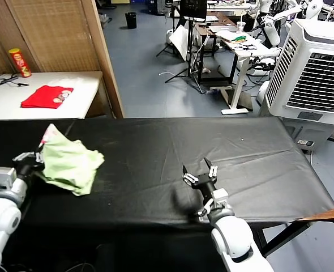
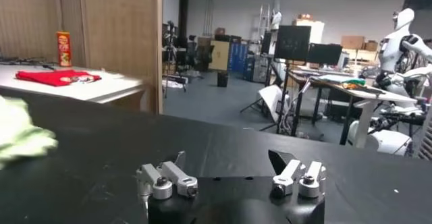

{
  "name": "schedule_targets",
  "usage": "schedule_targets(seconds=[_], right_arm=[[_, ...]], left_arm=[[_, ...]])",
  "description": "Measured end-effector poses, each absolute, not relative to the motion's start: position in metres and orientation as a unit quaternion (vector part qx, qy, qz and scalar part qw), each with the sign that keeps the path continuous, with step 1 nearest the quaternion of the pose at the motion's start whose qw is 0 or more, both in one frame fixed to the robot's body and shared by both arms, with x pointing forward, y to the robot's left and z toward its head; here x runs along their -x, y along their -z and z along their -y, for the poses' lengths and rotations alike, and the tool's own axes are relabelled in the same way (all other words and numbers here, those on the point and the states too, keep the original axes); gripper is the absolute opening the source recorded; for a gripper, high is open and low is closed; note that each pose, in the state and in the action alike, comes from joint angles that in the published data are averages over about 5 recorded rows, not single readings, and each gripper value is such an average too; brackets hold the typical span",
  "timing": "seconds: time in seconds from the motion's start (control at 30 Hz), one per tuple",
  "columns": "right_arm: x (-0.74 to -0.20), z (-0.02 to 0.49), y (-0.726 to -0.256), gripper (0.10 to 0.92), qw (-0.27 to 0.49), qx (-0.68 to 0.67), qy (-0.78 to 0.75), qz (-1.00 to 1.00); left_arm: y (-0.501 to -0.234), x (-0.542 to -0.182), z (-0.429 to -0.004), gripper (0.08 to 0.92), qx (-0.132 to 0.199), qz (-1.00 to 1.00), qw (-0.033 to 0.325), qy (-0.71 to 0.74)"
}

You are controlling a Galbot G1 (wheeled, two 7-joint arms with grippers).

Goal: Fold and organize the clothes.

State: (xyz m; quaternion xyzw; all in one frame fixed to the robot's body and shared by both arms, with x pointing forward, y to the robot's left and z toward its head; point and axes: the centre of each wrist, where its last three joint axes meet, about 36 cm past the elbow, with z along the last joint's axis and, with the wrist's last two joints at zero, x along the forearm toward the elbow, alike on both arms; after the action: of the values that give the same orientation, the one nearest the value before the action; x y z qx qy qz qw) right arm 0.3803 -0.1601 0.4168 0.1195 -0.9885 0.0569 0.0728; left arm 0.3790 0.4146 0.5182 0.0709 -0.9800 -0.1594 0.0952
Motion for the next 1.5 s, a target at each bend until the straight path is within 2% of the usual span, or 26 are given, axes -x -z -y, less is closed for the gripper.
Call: schedule_targets(seconds=[0.13, 0.5, 0.77, 0.83, 1.03, 1.1, 1.2, 1.3, 1.5], right_arm=[[-0.377, 0.162, -0.416, 0.798, 0.075, -0.116, -0.059, 0.989], [-0.366, 0.176, -0.414, 0.798, 0.078, -0.099, -0.059, 0.99], [-0.359, 0.189, -0.416, 0.798, 0.09, -0.099, -0.05, 0.99], [-0.359, 0.192, -0.419, 0.798, 0.098, -0.11, -0.04, 0.988], [-0.362, 0.19, -0.425, 0.798, 0.131, -0.15, -0.001, 0.98], [-0.365, 0.185, -0.426, 0.798, 0.149, -0.163, 0.021, 0.975], [-0.371, 0.177, -0.425, 0.798, 0.173, -0.181, 0.053, 0.967], [-0.382, 0.166, -0.423, 0.798, 0.192, -0.203, 0.082, 0.957], [-0.412, 0.138, -0.413, 0.795, 0.228, -0.243, 0.136, 0.933]], left_arm=[[-0.521, -0.373, -0.384, 0.138, -0.051, 0.984, 0.094, 0.144], [-0.509, -0.367, -0.283, 0.138, 0.037, 0.992, 0.111, -0.054], [-0.473, -0.366, -0.216, 0.154, 0.093, 0.984, 0.13, -0.076], [-0.463, -0.363, -0.2, 0.216, 0.113, 0.981, 0.138, -0.074], [-0.449, -0.346, -0.165, 0.51, 0.163, 0.974, 0.145, -0.057], [-0.45, -0.341, -0.162, 0.628, 0.173, 0.973, 0.142, -0.059], [-0.452, -0.336, -0.163, 0.753, 0.174, 0.973, 0.137, -0.062], [-0.454, -0.333, -0.169, 0.792, 0.163, 0.976, 0.134, -0.06], [-0.451, -0.326, -0.187, 0.798, 0.129, 0.981, 0.131, -0.055]])
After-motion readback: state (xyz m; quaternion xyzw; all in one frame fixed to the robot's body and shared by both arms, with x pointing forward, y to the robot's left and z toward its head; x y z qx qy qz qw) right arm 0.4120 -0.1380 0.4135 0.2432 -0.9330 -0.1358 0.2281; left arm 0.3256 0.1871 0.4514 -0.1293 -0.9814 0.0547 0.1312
